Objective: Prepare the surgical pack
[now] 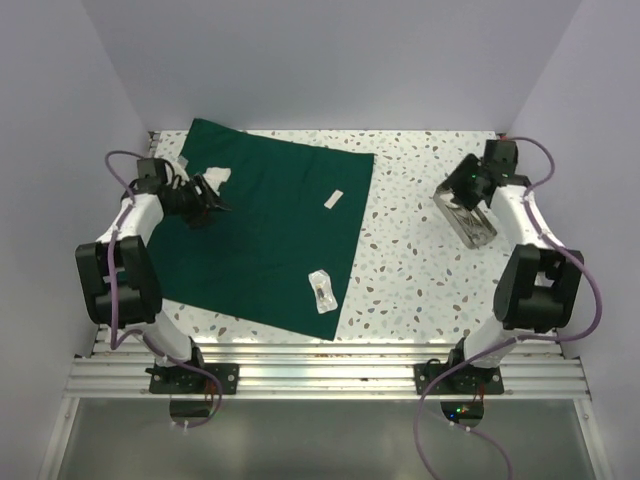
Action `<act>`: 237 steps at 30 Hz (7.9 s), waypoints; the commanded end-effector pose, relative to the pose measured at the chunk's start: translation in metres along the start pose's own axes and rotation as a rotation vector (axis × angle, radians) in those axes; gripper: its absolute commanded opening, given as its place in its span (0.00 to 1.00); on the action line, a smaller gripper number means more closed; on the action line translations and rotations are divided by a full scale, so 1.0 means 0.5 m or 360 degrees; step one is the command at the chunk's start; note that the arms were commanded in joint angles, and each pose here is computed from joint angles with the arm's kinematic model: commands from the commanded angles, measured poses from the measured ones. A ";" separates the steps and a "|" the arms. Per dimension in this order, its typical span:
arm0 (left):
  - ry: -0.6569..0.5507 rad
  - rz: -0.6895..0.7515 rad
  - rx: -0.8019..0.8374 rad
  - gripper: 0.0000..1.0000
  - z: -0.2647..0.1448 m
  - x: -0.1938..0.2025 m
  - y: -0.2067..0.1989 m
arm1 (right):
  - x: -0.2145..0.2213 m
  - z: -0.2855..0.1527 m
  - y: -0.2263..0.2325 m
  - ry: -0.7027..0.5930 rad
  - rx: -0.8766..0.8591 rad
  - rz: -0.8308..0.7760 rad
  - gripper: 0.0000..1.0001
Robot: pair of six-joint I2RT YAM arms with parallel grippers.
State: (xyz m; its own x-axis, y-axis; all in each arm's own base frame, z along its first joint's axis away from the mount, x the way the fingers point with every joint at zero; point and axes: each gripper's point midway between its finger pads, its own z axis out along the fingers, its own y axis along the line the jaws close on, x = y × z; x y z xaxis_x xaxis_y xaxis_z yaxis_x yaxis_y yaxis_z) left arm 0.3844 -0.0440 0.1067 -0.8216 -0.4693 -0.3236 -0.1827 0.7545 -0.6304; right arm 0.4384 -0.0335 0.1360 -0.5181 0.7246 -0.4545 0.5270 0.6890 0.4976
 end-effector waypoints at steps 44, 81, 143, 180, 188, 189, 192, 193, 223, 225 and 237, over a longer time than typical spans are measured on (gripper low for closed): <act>-0.0461 -0.0277 0.0084 0.00 0.124 -0.351 0.210 | 0.429 -0.107 0.196 0.0716 -0.0643 -0.0624 0.55; -0.0594 -0.0517 0.0687 0.00 0.172 -0.442 0.027 | 0.440 -0.097 0.185 0.0743 -0.0621 -0.0631 0.56; -0.0608 -0.0718 0.0507 0.00 0.231 -0.432 0.155 | 0.444 -0.066 0.199 0.0794 -0.0608 -0.0600 0.56; -0.0576 -0.0596 0.0416 0.41 0.153 -0.424 0.110 | 0.450 -0.064 0.203 0.0808 -0.0633 -0.0566 0.56; -0.0546 -0.0640 0.0320 0.42 0.156 -0.394 0.136 | 0.449 -0.065 0.204 0.0803 -0.0636 -0.0569 0.56; -0.0546 -0.0635 0.0321 0.43 0.155 -0.393 0.134 | 0.450 -0.066 0.205 0.0806 -0.0639 -0.0571 0.57; -0.0534 -0.0649 0.0304 0.44 0.163 -0.388 0.144 | 0.451 -0.065 0.204 0.0807 -0.0637 -0.0570 0.57; -0.0529 -0.0657 0.0299 0.44 0.164 -0.388 0.148 | 0.450 -0.065 0.204 0.0806 -0.0639 -0.0569 0.57; -0.0515 -0.0795 0.0332 0.46 0.207 -0.405 0.164 | 0.452 -0.062 0.203 0.0809 -0.0636 -0.0572 0.57; -0.0515 -0.0806 0.0328 0.46 0.208 -0.405 0.166 | 0.450 -0.062 0.204 0.0807 -0.0638 -0.0570 0.56; -0.0537 -0.0792 0.0416 0.42 0.210 -0.428 0.138 | 0.450 -0.063 0.202 0.0805 -0.0635 -0.0582 0.57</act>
State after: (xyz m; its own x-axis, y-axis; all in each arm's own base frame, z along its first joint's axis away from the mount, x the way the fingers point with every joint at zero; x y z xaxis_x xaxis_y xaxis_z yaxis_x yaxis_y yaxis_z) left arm 0.5914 0.0585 0.0382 -0.4537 -0.8874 -0.0818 -0.3942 0.2822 -0.8747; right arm 0.3477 0.1921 0.0961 -0.9168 0.2943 -0.2699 0.0616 0.7721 0.6325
